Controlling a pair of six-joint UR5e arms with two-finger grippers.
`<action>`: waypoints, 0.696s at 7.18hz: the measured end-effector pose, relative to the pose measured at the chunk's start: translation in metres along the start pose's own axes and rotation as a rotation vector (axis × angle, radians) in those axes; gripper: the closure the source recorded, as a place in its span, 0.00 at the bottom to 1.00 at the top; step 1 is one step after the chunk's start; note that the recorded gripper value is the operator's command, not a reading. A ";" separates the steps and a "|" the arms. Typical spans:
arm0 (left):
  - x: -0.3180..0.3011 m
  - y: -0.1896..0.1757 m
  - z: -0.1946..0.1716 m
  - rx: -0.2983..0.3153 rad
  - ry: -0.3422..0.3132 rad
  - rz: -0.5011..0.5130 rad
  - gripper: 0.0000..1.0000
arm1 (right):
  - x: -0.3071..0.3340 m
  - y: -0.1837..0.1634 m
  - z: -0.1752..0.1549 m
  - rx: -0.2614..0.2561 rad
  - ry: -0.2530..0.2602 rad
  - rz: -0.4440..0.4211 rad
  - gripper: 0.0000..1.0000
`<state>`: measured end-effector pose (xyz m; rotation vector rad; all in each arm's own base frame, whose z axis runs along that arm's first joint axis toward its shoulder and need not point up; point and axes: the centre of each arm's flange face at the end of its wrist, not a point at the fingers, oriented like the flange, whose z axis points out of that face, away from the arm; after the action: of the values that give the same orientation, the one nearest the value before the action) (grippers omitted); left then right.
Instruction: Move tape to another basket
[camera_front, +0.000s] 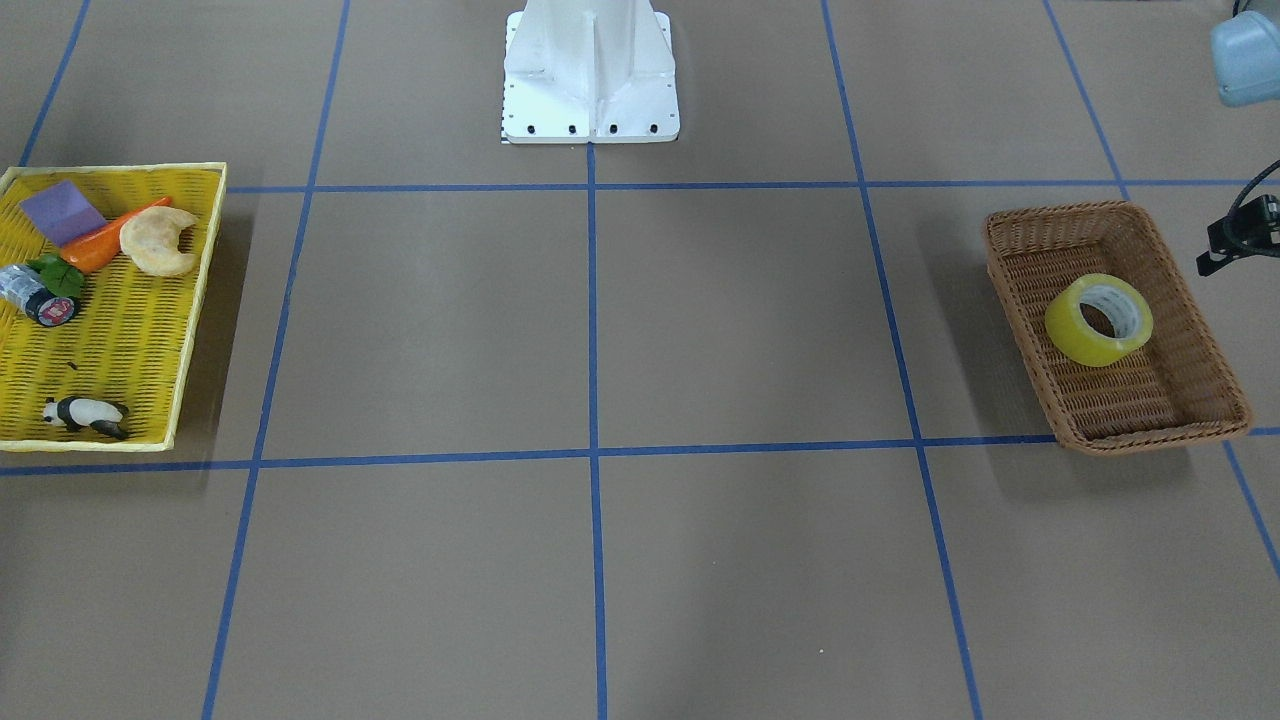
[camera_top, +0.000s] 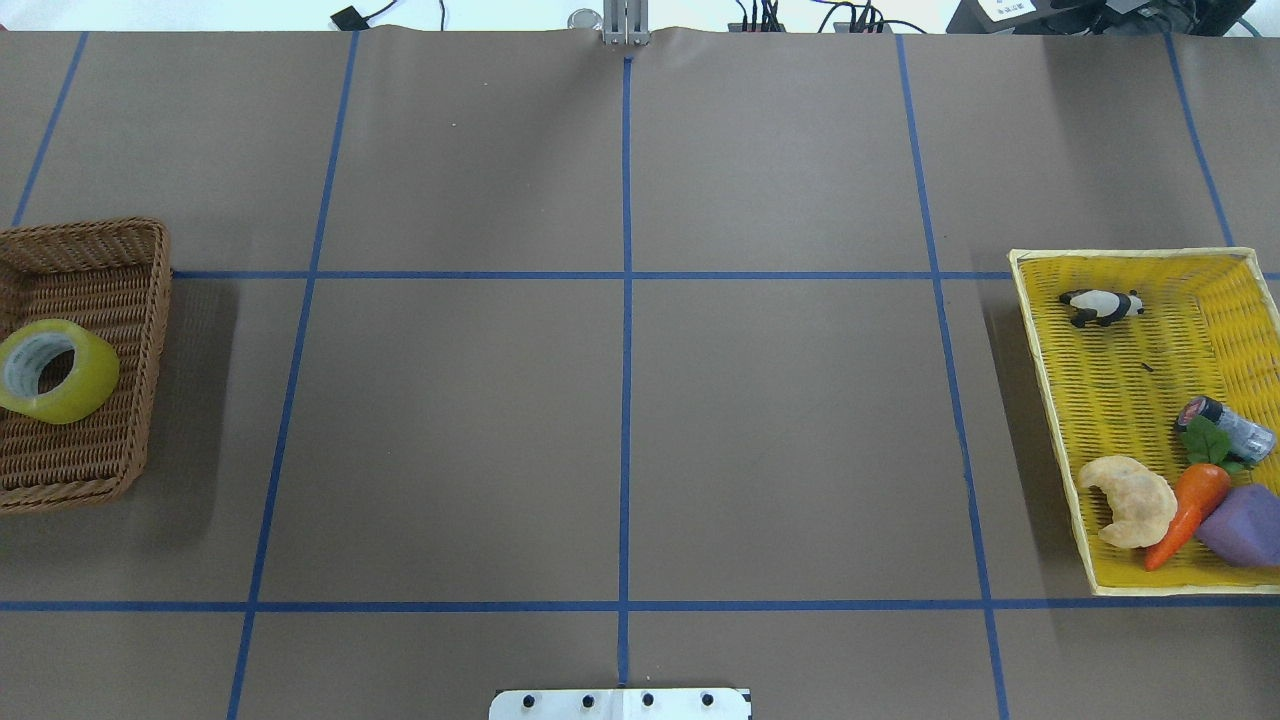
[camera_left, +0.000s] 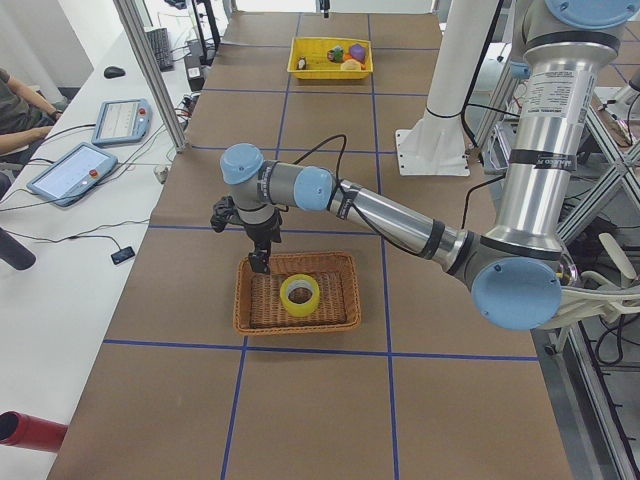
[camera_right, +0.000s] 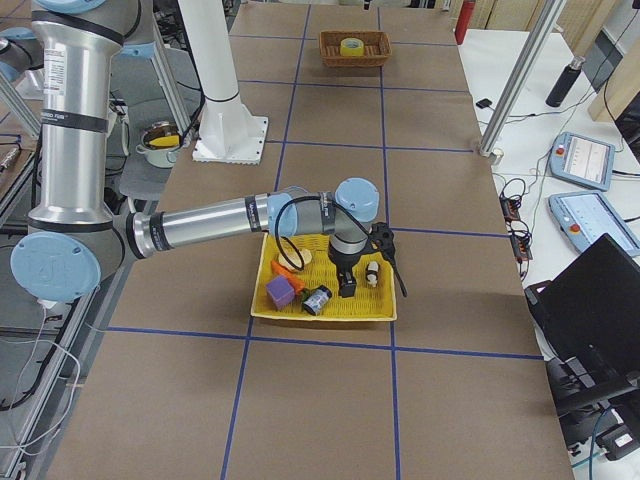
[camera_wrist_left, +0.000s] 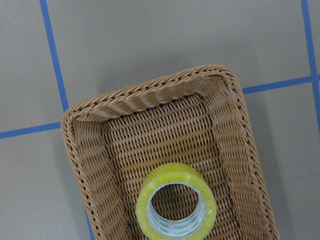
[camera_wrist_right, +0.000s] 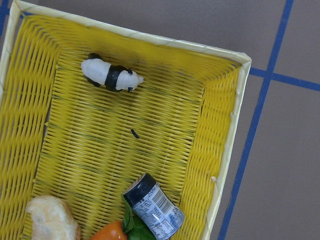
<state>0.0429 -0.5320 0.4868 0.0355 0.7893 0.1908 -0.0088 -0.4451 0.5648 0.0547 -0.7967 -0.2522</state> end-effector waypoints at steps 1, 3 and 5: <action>0.004 0.000 -0.005 0.011 0.000 0.005 0.02 | 0.000 0.000 0.000 0.002 0.000 -0.001 0.00; 0.011 0.002 -0.011 0.024 0.001 0.017 0.02 | 0.000 0.000 0.000 0.003 0.001 -0.001 0.00; 0.013 0.002 -0.013 0.030 0.002 0.024 0.02 | 0.000 0.000 0.000 0.003 0.002 -0.002 0.00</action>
<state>0.0426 -0.5286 0.4686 0.0734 0.7937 0.2017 -0.0086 -0.4454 0.5648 0.0590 -0.7952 -0.2529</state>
